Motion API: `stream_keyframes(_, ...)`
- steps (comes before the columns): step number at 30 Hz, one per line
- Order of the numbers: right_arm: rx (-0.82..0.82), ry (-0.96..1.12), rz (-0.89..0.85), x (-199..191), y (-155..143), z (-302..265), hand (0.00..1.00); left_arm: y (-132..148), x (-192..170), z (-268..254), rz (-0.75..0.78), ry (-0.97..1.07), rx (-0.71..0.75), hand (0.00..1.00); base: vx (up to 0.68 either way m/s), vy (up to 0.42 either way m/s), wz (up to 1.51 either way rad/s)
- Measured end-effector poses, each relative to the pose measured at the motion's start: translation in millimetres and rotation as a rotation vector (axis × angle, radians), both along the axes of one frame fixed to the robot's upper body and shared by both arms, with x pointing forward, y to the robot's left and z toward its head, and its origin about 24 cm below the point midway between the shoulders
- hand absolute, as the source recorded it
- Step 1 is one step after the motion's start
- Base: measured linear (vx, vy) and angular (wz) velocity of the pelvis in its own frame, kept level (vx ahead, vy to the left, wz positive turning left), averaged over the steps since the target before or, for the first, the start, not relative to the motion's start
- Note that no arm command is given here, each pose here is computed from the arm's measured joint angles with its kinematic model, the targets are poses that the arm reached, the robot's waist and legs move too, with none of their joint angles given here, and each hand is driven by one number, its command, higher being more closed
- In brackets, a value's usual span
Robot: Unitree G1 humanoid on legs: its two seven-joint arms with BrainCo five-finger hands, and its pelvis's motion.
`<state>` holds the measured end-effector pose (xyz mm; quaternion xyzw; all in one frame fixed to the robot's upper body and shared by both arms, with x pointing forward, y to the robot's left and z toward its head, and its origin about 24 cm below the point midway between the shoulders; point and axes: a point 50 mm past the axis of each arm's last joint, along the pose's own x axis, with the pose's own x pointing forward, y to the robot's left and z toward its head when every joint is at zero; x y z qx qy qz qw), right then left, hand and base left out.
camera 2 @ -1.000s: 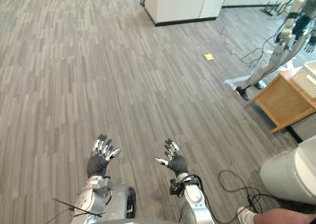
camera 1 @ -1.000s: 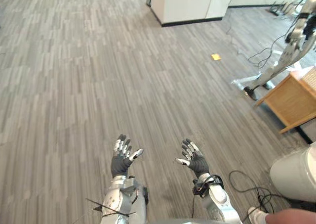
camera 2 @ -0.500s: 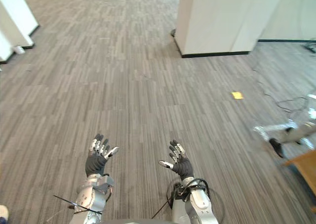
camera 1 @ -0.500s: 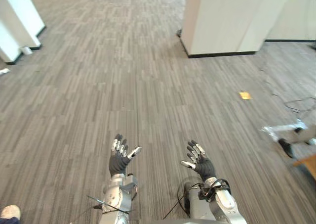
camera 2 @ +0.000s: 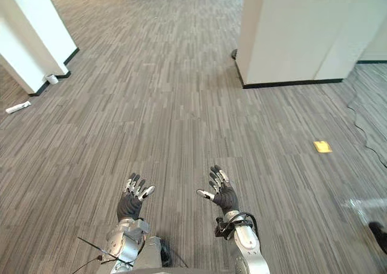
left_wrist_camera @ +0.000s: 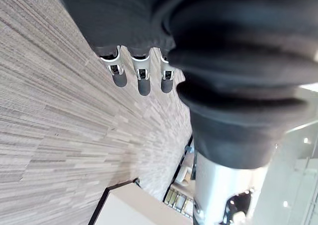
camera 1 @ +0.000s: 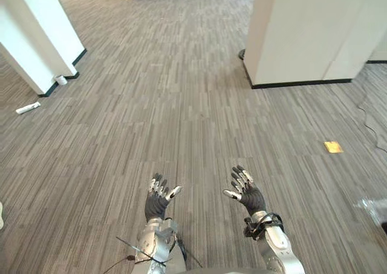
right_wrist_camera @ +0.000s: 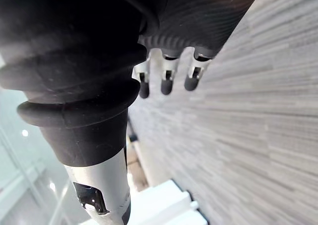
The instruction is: Organize washtable
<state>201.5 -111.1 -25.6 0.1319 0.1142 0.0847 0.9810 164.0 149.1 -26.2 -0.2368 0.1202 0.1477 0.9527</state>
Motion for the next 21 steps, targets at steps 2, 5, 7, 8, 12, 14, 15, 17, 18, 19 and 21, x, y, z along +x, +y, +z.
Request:
stream_keyframes(2,-0.010,-0.014,0.044,2.7,11.3,2.2,0.00,10.5,-7.1,-1.8,0.047,0.017,0.013,0.00,0.77,0.368,-0.24)
stream_keyframes(5,0.006,0.012,0.030,1.9,15.8,-2.9,0.00,18.3,-7.8,-2.3,0.049,0.029,0.048,0.00,0.70,0.308,0.15)
stream_keyframes(7,0.019,0.041,0.024,0.6,19.5,-8.6,0.00,21.4,-5.9,-0.4,0.038,0.028,0.079,0.00,0.67,0.225,0.38)
stream_keyframes(8,0.027,0.047,0.020,-1.0,21.0,-9.3,0.00,22.4,-2.6,1.5,0.038,0.022,0.095,0.00,0.65,0.162,0.48)
stream_keyframes(12,0.030,0.048,-0.015,-3.4,13.6,-9.7,0.00,17.9,16.8,13.3,-0.010,-0.048,0.122,0.00,0.66,0.076,0.60)
stream_keyframes(14,0.020,0.062,-0.031,-6.7,7.9,-12.5,0.00,9.7,27.0,17.9,-0.056,-0.078,0.125,0.00,0.69,-0.063,0.69)
stream_keyframes(15,0.017,0.065,-0.033,-7.3,6.7,-12.9,0.00,6.2,30.0,19.1,-0.071,-0.086,0.123,0.00,0.57,-0.115,0.51)
stream_keyframes(17,0.014,0.008,-0.033,-4.3,3.2,-0.2,0.00,1.9,30.0,22.4,-0.078,-0.103,0.122,0.00,0.91,-0.206,0.65)
stream_keyframes(18,0.009,-0.006,-0.032,-3.6,1.4,2.5,0.00,1.3,28.2,19.9,-0.072,-0.092,0.121,0.00,0.99,-0.242,0.56)
stream_keyframes(19,-0.009,-0.030,-0.030,-1.5,-3.7,7.4,0.00,-2.8,23.8,15.6,-0.053,-0.067,0.095,0.00,0.68,-0.196,0.26)
stream_keyframes(21,-0.019,-0.065,-0.034,0.4,-8.3,15.0,0.00,-7.2,22.8,15.8,-0.046,-0.070,0.074,0.00,0.78,-0.263,0.12)
